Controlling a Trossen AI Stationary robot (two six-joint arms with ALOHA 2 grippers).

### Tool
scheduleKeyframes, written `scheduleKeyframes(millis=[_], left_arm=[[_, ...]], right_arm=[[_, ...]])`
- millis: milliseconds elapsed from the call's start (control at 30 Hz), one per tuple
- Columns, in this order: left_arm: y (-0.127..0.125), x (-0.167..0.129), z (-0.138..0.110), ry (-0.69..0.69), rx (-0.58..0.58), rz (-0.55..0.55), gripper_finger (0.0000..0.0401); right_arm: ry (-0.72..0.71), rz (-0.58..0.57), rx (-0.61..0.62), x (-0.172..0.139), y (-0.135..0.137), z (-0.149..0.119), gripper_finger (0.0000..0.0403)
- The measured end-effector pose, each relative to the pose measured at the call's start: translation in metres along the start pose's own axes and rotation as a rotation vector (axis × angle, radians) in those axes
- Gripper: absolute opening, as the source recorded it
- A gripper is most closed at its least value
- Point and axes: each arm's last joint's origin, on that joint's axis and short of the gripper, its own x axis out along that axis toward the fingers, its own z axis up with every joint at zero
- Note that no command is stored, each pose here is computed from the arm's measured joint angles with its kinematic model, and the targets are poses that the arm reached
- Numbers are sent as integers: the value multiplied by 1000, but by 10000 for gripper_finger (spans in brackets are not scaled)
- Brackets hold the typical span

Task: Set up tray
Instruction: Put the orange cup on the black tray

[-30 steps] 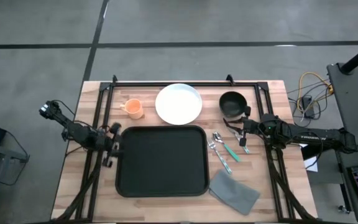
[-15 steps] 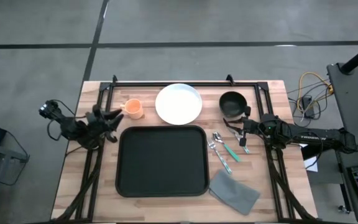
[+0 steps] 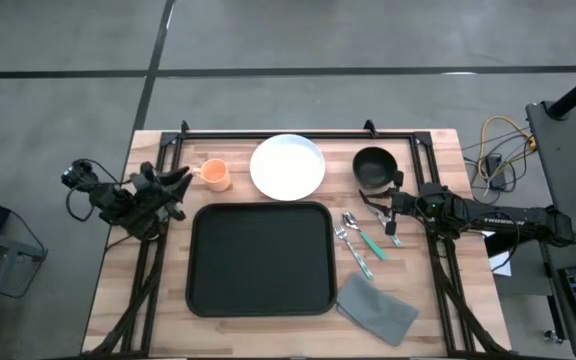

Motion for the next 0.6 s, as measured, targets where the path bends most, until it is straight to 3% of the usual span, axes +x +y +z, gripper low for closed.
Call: scheduleKeyframes(millis=[300, 600], left_arm=[[4, 1, 10, 32, 75, 82, 108], [6, 0, 11, 61, 117, 152, 229]], right_arm=[[0, 0, 0, 0, 0, 0, 68], [0, -1, -1, 0, 0, 0, 68]])
